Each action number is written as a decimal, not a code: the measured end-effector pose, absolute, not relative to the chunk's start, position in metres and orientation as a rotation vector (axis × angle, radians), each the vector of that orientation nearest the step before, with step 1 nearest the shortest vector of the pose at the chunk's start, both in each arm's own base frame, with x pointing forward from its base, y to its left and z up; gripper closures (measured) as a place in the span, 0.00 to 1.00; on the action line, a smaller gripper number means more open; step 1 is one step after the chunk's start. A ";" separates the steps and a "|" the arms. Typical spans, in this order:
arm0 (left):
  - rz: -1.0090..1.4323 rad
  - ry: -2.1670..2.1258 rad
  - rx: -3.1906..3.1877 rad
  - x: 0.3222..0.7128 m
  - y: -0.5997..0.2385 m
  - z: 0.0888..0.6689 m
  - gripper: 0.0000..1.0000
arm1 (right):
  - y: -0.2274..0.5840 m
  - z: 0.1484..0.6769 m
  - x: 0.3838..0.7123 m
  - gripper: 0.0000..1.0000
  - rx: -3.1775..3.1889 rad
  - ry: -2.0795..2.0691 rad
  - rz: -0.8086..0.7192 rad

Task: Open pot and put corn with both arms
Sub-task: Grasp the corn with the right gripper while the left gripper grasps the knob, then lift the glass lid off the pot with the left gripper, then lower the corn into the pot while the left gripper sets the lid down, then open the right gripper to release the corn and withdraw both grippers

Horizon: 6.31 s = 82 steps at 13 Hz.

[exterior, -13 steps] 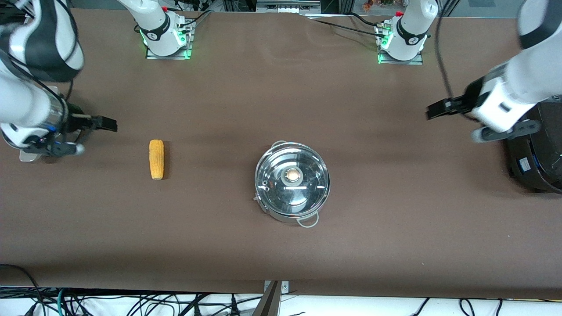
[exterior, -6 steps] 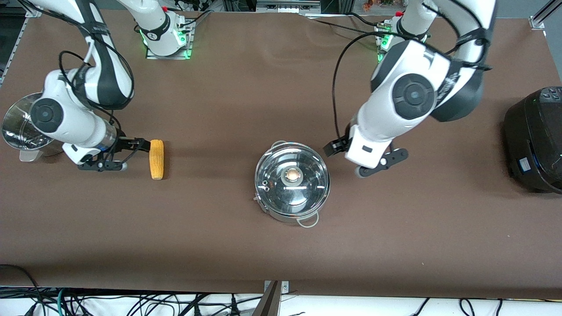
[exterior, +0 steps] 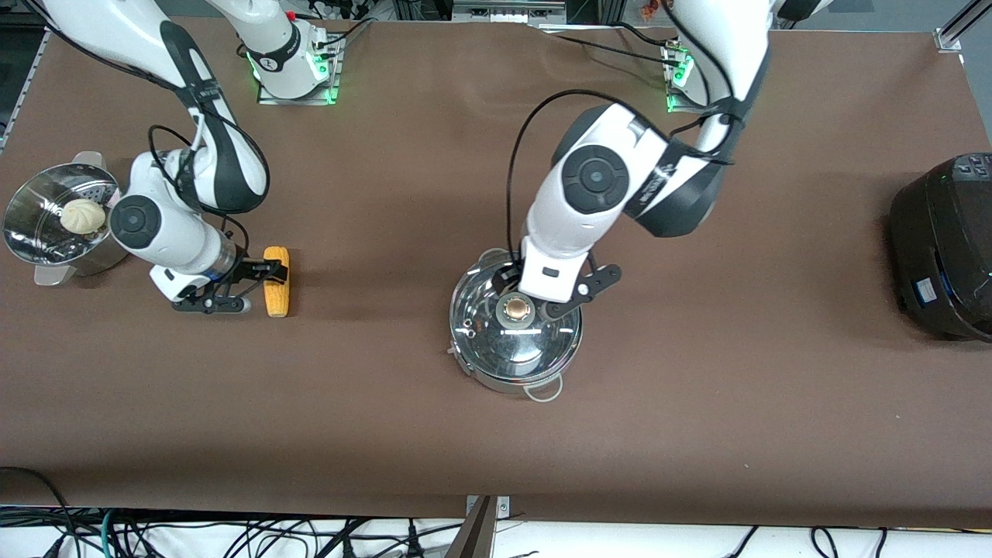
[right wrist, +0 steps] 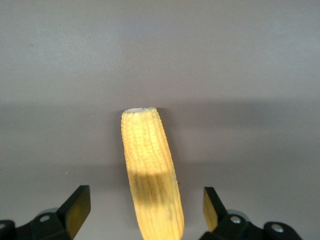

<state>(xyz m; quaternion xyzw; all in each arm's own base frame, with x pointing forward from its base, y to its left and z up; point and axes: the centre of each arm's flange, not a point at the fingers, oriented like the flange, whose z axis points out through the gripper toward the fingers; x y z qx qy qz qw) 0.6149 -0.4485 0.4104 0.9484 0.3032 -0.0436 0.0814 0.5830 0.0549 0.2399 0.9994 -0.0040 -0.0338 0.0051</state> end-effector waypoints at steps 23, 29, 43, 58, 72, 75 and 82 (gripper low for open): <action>0.010 0.974 2.829 0.636 -0.455 0.348 0.40 | 0.079 0.309 0.632 0.67 3.098 0.033 -0.309; 0.021 0.945 2.835 0.638 -0.455 0.349 0.49 | 0.089 0.394 0.645 0.67 3.120 0.019 -0.454; -0.226 0.439 3.123 0.642 -0.216 0.437 0.49 | 0.225 0.511 0.620 0.67 3.263 -0.217 -0.497; -0.261 0.171 3.121 0.548 -0.010 0.245 0.49 | 0.482 0.329 0.623 0.69 3.598 -0.733 -0.009; -0.159 0.158 3.092 0.535 0.015 0.465 0.00 | 0.493 0.285 0.625 0.02 3.525 -0.381 0.241; -0.175 0.145 3.087 0.526 0.014 0.558 0.00 | 0.481 0.308 0.627 0.00 3.443 -0.321 0.146; -0.195 0.149 3.087 0.531 0.016 0.574 0.00 | 0.342 0.450 0.656 0.00 3.200 -0.317 0.062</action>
